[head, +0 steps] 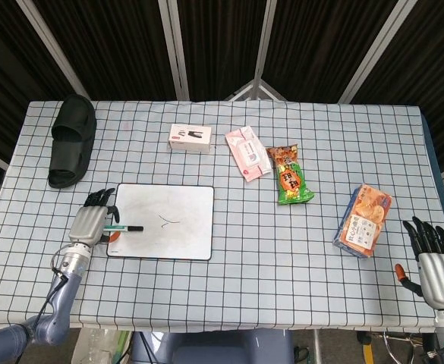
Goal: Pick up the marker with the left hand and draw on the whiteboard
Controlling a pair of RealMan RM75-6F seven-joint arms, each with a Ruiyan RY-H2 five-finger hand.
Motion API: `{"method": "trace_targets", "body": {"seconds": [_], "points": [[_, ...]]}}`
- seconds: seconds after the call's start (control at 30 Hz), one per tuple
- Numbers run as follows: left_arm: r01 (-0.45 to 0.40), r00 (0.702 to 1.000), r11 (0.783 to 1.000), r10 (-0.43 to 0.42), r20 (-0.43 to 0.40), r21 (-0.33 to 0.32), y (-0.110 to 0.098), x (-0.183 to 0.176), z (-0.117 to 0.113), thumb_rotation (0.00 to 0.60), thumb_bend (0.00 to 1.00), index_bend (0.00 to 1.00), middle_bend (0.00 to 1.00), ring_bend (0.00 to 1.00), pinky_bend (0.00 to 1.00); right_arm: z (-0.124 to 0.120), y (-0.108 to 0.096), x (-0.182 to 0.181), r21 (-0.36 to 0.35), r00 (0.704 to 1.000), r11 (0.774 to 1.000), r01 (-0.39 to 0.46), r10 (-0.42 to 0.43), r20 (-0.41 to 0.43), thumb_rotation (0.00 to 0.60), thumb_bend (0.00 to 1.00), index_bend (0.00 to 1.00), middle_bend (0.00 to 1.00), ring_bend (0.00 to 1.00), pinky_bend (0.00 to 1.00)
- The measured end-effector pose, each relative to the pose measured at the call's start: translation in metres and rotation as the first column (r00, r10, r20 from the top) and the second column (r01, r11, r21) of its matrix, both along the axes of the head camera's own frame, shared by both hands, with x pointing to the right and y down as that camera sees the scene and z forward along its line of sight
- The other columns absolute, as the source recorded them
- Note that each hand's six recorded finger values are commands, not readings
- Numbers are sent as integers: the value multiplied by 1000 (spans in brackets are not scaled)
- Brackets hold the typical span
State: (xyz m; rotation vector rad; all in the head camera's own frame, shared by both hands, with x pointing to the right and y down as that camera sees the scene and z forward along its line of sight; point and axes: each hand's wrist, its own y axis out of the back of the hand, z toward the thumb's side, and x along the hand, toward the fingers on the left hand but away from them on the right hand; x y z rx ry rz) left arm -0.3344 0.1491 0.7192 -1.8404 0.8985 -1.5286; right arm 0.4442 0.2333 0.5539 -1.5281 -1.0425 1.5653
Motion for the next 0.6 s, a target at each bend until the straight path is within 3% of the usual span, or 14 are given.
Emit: {"method": "trace_targets", "body": {"seconds": [0.17,0.23,0.4,0.6], "points": [[33,999,999,-33,-29,-6,1,-6,-8,600,276,123,0,0,0,0,0,0,-1,1000,1000,3,-3,-3,600,364,0,0,0,0],[47,998,999,-47,-35,2,-1,-10,-13,600,256,55,0,0,0,0,0,0,-1,1000,1000,3,-3,-4,600,365,0,0,0,0],[44,999,999,-44,-28,20,-2,-22,-27,600,146,0,0,0,0,0,0,0,-1,1000,1000,12,-12,-9,600,364,0,0,0,0],[7,1000,996,-7,-4,92,7,-38,-61,600,72,0,0,0,0,-2,0,-1,10,999,999,35,-35,-20,600,364,0,0,0,0]]}}
